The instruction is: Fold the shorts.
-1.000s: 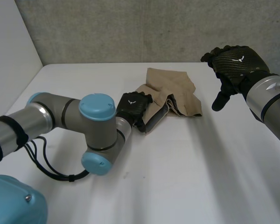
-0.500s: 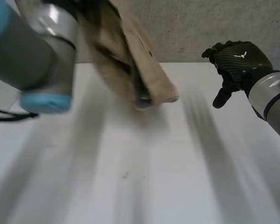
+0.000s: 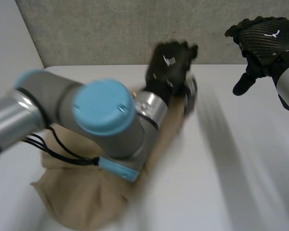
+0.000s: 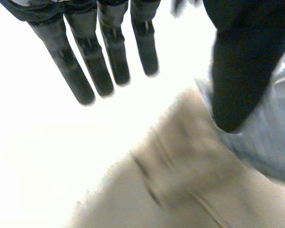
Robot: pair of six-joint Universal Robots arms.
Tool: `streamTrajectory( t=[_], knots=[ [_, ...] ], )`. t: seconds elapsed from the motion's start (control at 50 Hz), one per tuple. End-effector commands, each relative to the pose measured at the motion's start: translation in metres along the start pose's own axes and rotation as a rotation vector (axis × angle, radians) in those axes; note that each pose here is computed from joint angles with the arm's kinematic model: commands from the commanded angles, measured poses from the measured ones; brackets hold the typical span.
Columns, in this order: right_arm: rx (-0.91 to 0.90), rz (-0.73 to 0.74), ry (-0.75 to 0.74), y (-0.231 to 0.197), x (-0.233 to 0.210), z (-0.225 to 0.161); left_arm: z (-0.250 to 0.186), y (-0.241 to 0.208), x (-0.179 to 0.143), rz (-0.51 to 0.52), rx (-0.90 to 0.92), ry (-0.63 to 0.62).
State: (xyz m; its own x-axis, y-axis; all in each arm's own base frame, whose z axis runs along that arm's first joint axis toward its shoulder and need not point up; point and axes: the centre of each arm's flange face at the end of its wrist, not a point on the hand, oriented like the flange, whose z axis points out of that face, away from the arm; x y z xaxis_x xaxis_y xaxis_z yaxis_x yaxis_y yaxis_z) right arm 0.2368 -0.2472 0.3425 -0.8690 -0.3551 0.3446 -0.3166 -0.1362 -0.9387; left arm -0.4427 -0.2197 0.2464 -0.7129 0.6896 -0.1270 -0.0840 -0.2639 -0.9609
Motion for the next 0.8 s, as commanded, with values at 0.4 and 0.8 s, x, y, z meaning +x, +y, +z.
streamTrajectory(
  t=[0.4, 0.8],
  knots=[
    [-0.162, -0.066, -0.242, 0.030, -0.032, -0.024, -0.056, -0.029, -0.081, 0.041, -0.125, -0.134],
    [-0.325, 0.023, -0.616, 0.109, -0.113, -0.109, -0.178, -0.004, -0.141, 0.017, -0.583, -0.408]
  ],
)
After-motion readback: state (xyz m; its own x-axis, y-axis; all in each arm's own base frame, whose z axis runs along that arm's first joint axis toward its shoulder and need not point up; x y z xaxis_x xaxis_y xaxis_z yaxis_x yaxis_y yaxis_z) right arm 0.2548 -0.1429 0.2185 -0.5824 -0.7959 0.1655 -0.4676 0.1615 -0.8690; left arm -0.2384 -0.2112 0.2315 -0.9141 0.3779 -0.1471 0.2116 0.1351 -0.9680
